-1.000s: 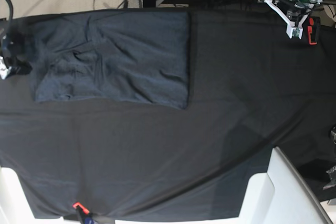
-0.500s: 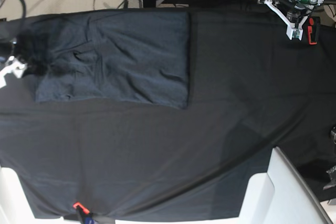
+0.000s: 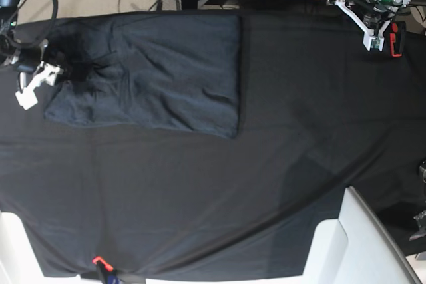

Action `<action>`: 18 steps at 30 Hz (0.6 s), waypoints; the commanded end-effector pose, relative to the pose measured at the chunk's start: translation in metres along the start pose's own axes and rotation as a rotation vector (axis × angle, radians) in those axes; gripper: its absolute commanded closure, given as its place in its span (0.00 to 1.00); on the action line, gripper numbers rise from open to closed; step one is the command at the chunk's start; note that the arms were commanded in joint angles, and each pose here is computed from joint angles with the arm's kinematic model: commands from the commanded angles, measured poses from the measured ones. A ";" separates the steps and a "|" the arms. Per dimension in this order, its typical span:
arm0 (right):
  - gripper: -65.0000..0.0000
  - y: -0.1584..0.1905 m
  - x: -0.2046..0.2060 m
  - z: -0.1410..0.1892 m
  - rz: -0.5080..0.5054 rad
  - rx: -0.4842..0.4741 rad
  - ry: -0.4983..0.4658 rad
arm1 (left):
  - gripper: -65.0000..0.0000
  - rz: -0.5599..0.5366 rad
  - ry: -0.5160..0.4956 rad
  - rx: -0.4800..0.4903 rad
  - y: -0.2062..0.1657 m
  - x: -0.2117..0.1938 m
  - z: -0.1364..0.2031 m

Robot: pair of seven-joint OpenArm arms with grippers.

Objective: Fold the T-shirt properly

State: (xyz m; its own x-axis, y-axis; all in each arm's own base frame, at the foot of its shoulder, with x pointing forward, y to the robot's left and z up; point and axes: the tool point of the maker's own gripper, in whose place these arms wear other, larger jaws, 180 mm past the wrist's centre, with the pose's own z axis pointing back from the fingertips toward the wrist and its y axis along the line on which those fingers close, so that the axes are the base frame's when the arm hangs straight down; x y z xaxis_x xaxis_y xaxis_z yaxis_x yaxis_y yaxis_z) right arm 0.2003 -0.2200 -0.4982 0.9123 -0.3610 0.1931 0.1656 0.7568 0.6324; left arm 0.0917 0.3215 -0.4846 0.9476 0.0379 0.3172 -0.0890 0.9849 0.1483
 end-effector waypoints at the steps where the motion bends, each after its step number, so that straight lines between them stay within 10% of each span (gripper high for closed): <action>1: 0.45 -0.026 -0.034 0.007 -0.009 -0.112 0.155 | 1.00 -0.015 -0.021 0.017 0.008 0.007 0.003; 7: 0.99 -0.019 -0.029 0.003 0.001 -0.099 0.155 | 1.00 -0.015 -0.024 0.016 0.007 0.008 0.004; 18: 1.00 0.002 -0.005 0.008 0.090 -0.103 0.109 | 1.00 -0.015 -0.024 0.016 0.007 0.008 0.004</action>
State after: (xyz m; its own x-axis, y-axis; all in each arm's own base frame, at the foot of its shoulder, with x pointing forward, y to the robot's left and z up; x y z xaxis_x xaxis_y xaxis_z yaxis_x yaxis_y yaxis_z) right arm 0.1932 -0.2158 -0.4960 0.9561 -0.2500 0.1528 0.1306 0.8303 0.5418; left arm 0.0926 0.3216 -0.4843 0.9470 0.0376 0.3191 -0.0891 0.9849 0.1483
